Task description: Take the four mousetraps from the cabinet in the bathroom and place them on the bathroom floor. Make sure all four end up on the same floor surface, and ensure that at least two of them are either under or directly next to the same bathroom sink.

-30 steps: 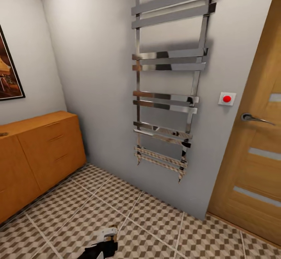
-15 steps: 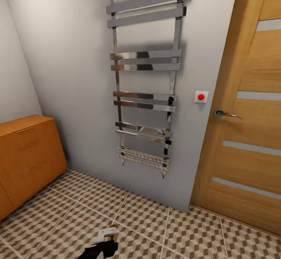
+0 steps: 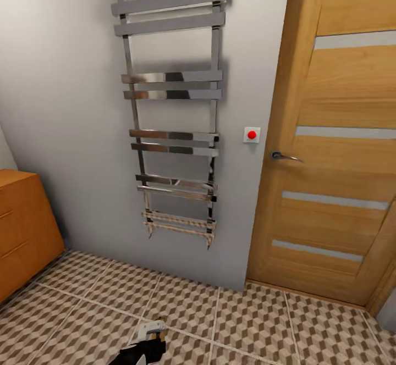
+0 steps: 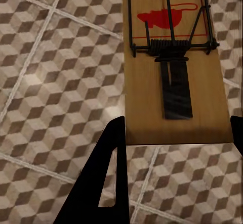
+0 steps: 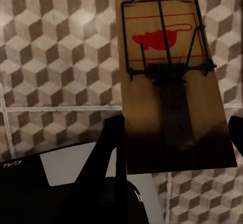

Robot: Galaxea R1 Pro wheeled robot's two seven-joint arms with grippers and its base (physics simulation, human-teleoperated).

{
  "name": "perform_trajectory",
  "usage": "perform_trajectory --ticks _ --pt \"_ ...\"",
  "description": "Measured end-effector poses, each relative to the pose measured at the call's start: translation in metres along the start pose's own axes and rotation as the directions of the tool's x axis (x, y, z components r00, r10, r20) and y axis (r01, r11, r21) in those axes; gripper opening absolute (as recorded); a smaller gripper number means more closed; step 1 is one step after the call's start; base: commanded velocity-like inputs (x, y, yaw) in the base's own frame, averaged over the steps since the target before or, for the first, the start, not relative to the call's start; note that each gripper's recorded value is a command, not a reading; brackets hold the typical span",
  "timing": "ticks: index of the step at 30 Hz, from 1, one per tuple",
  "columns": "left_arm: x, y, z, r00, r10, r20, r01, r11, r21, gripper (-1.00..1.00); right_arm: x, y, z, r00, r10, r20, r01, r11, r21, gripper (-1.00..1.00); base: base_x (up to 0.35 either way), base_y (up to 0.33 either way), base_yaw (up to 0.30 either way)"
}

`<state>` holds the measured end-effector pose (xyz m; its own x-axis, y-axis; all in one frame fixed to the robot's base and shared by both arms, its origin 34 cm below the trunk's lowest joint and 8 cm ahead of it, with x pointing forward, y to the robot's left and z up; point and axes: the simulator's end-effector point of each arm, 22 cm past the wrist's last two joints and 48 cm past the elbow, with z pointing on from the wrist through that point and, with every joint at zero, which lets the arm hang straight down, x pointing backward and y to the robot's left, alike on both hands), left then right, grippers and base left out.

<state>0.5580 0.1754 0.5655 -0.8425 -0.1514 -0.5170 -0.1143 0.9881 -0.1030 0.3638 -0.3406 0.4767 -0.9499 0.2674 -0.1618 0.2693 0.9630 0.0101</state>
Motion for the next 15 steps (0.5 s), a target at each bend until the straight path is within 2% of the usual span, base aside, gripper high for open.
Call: perform_trajectory --ticks 15 --pt "0.0007 -0.0008 0.0 1.0 0.001 -0.001 -0.001 1.0 0.001 -1.0 0.0003 -0.0004 0.0 1.0 0.002 -0.001 -0.002 1.0 0.0 -1.0 0.0 0.0 -0.292"
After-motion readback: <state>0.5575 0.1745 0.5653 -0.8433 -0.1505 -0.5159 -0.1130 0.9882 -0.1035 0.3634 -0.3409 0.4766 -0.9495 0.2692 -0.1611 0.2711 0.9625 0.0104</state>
